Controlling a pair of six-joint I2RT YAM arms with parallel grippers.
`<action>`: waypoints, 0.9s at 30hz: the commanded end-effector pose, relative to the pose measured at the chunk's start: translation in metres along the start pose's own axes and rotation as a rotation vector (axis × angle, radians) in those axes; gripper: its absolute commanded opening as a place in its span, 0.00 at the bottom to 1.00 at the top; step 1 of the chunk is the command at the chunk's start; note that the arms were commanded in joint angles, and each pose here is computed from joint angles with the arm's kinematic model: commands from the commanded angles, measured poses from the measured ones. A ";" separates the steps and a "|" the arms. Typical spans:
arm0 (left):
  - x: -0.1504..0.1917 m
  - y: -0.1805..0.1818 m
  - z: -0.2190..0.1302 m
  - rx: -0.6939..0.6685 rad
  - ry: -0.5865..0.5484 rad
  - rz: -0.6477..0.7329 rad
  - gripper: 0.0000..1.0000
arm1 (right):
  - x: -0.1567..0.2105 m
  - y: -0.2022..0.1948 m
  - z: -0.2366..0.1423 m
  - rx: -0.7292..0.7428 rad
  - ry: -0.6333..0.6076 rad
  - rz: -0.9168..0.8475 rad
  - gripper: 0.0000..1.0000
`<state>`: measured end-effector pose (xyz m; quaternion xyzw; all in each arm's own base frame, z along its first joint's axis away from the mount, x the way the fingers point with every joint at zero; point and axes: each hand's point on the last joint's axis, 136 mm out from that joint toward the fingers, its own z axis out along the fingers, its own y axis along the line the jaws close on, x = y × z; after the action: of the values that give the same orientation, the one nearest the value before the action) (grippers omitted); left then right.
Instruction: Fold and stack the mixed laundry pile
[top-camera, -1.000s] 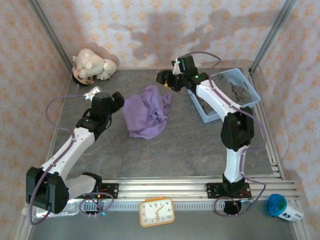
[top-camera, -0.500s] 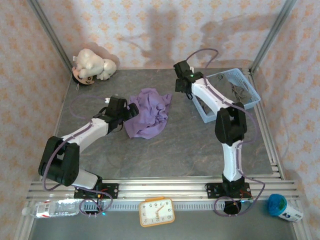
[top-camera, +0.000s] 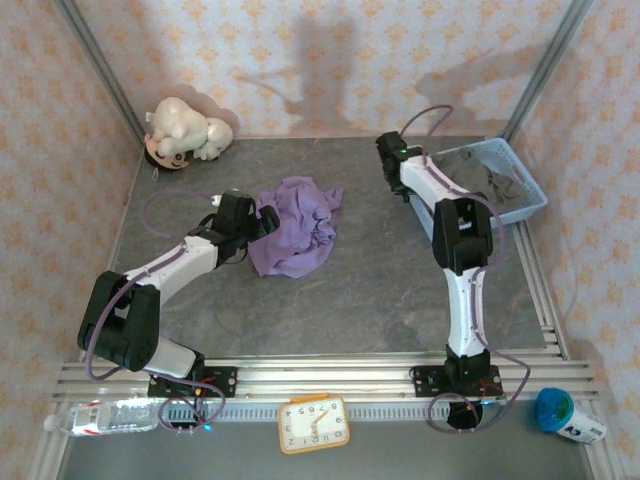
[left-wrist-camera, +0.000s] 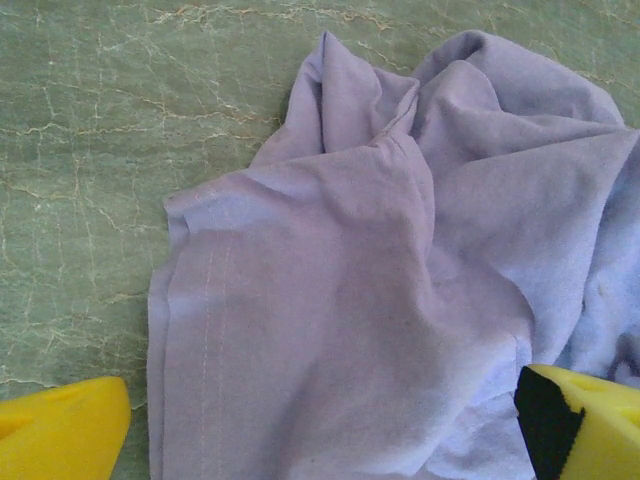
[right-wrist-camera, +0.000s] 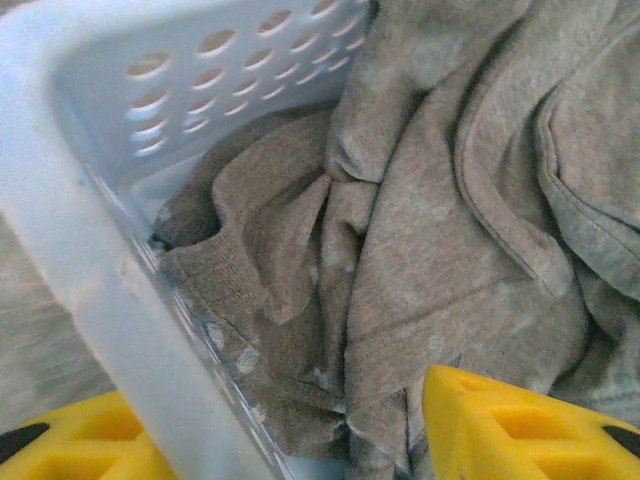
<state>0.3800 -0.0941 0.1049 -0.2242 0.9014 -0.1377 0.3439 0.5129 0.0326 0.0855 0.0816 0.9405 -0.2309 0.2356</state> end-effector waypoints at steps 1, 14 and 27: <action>-0.015 -0.012 -0.005 0.021 -0.041 0.005 1.00 | -0.009 -0.029 -0.032 -0.038 -0.025 0.072 0.56; 0.029 -0.014 0.004 0.054 0.091 0.086 0.91 | 0.047 0.133 -0.185 -0.999 0.031 0.147 0.69; 0.077 -0.008 0.033 -0.009 0.220 0.172 0.33 | 0.070 0.206 -0.195 -1.231 0.168 0.228 0.24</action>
<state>0.3523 -0.1452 0.0429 -0.1405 0.9460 -0.1433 0.2545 0.4191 0.3006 0.1015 0.0459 0.9189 0.3527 0.1705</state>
